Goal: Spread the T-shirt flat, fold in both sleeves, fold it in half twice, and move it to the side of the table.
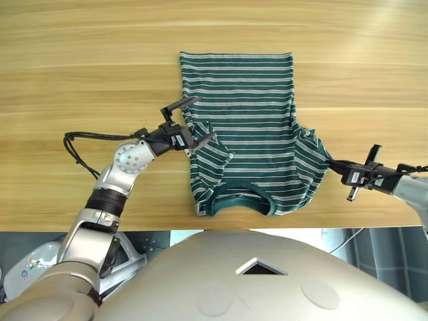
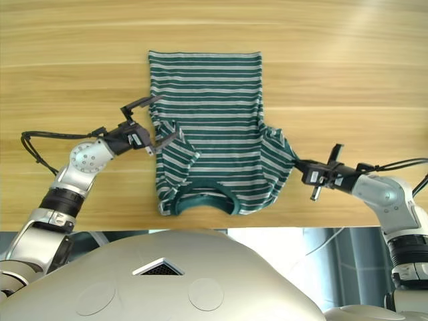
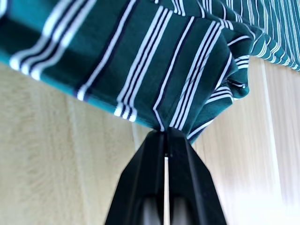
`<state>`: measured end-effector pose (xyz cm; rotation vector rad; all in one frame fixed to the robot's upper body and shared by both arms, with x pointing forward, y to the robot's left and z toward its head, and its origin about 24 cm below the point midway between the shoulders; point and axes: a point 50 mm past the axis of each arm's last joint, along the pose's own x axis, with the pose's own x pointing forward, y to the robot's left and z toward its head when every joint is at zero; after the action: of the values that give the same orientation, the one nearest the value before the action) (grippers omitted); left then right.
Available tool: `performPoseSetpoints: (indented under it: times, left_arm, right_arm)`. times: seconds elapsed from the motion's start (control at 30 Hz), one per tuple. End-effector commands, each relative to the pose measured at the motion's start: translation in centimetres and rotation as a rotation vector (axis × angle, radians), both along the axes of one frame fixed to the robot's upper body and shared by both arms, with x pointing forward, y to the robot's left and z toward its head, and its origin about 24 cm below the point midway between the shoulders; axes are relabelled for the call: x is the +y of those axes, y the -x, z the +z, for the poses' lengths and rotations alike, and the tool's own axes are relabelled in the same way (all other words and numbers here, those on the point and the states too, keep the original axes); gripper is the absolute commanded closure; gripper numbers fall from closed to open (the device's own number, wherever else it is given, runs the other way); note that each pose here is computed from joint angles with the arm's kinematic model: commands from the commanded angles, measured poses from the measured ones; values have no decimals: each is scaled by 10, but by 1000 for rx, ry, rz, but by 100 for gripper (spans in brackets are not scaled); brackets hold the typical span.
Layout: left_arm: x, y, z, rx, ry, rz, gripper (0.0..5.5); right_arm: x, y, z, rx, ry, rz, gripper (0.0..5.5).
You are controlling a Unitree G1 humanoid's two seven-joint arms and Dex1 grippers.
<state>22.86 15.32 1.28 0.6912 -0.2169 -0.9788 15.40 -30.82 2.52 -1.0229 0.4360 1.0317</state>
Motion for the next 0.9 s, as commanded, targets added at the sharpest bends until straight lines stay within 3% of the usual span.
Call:
performPoseSetpoints:
  times: [0.03,0.47,0.9]
  left_arm:
    - [-1,-1,2,-7,-9,-6,84]
    - [-7,3,-2,6,4,-15,84]
    - [-8,2,-3,8,6,-7,84]
  right_arm:
    - [-8,-1,14,-6,23,9,547]
    - [29,-18,49,-99,-53,224,547]
    - [82,-50,43,-83,-58,444,547]
